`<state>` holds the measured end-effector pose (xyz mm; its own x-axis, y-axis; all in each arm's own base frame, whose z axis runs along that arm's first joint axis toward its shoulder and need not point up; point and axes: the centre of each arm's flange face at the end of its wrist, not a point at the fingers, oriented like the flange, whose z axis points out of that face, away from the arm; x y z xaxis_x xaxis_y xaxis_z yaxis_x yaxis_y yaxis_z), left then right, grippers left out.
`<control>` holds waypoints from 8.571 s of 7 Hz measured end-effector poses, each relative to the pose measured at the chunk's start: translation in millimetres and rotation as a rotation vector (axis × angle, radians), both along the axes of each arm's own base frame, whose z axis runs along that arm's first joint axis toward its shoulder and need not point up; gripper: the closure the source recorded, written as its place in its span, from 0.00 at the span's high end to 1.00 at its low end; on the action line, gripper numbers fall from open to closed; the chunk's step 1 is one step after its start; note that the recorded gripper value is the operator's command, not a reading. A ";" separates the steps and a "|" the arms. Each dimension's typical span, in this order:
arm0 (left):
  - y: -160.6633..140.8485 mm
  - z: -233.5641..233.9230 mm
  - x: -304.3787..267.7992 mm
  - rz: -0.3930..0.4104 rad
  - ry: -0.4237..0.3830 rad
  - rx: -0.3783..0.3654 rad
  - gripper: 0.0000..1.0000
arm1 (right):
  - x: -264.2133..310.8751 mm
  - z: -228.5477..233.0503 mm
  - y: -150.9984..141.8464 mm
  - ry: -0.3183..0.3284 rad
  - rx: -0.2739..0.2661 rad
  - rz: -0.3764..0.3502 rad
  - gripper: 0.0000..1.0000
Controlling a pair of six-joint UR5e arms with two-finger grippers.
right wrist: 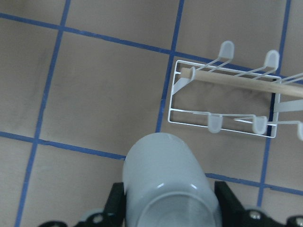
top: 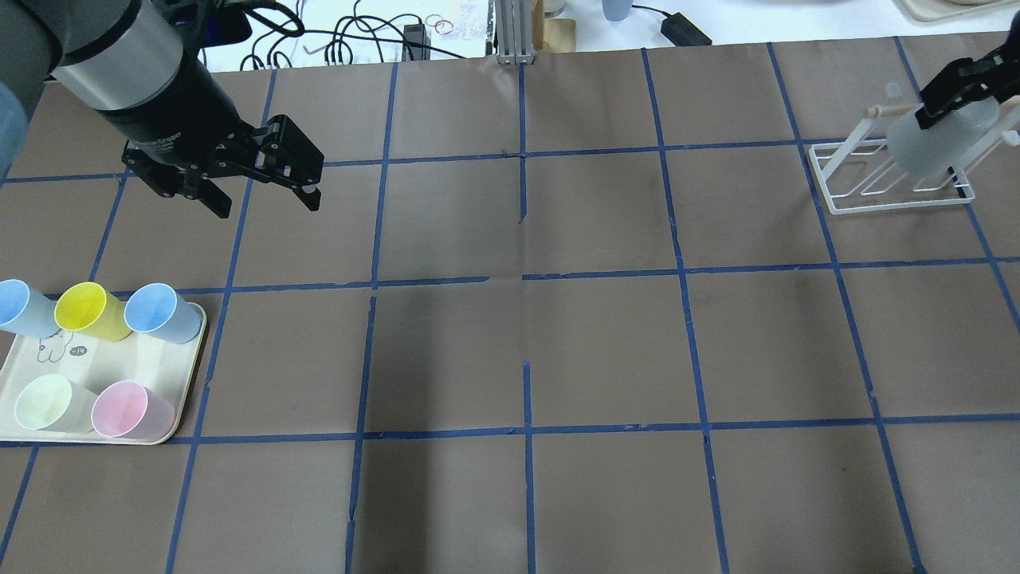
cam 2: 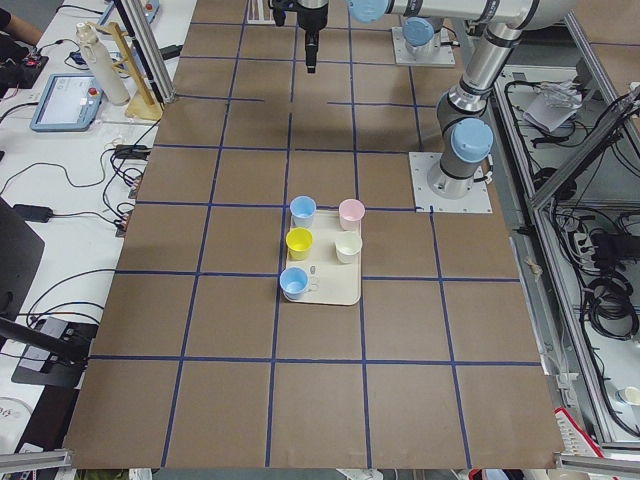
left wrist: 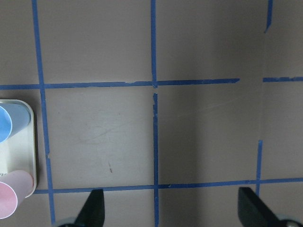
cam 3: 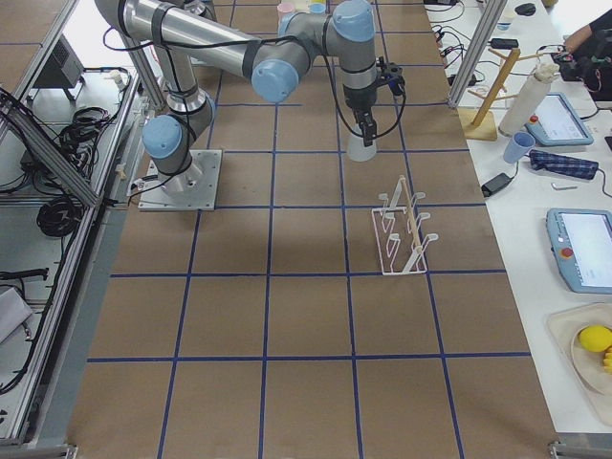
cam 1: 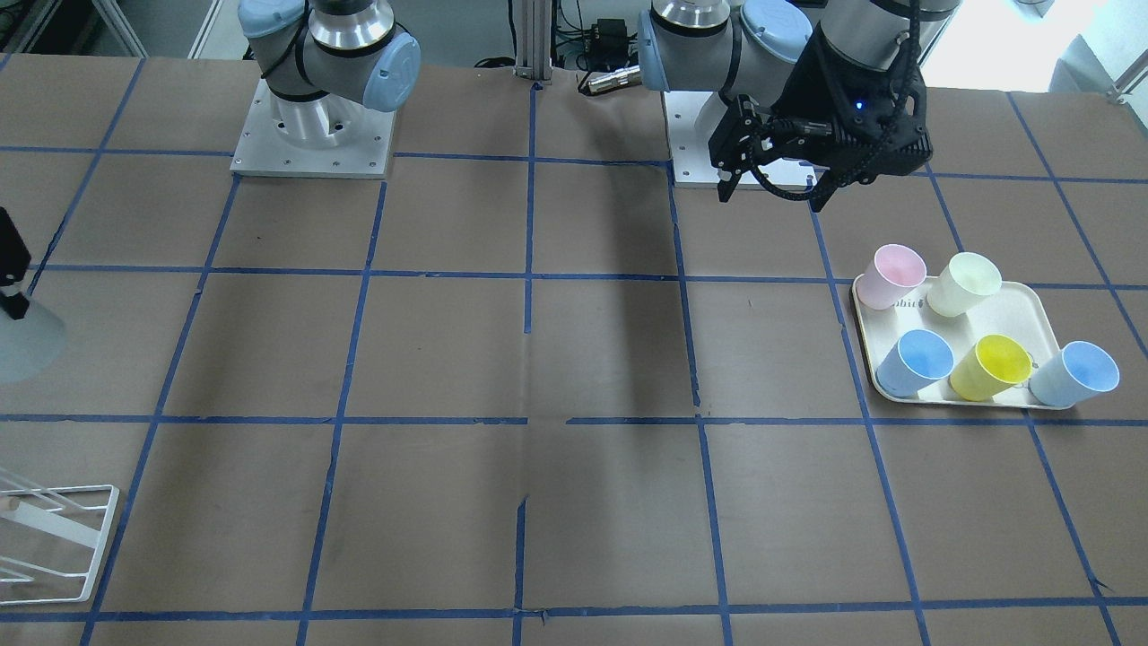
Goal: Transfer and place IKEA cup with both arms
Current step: 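Lift the white cup off the rack with the right gripper while the left gripper advances, then bring the white cup to the left gripper and close the left gripper on it, then open the right gripper and withdraw it while the left gripper holds the cup, then carry the white cup with the left gripper over the tray and lower it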
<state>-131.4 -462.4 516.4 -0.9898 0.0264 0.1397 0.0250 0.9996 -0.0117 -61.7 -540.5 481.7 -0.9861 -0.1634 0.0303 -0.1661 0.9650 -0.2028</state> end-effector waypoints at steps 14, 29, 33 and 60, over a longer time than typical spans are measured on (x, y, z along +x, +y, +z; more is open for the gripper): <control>2.2 -134.1 5.9 0.349 1.406 0.047 1.00 | 255.2 -49.0 31.5 -1.528 0.572 -0.381 0.00; -7.8 -135.3 -16.6 0.353 1.389 0.147 0.52 | 278.3 -67.2 31.7 -1.536 0.657 -0.392 0.00; -8.3 -130.0 -17.4 0.359 1.413 0.139 0.32 | 278.4 -68.9 32.3 -1.548 0.665 -0.399 0.01; 54.8 -110.6 410.1 -0.090 0.000 0.037 0.00 | 202.2 -19.8 110.9 -0.040 0.246 -0.425 1.00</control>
<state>278.7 -407.6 405.8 -0.9837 0.1096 0.1424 0.1143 0.9931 0.0256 140.4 -429.6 461.9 -0.9666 0.2563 0.0023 0.2561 0.9657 0.0418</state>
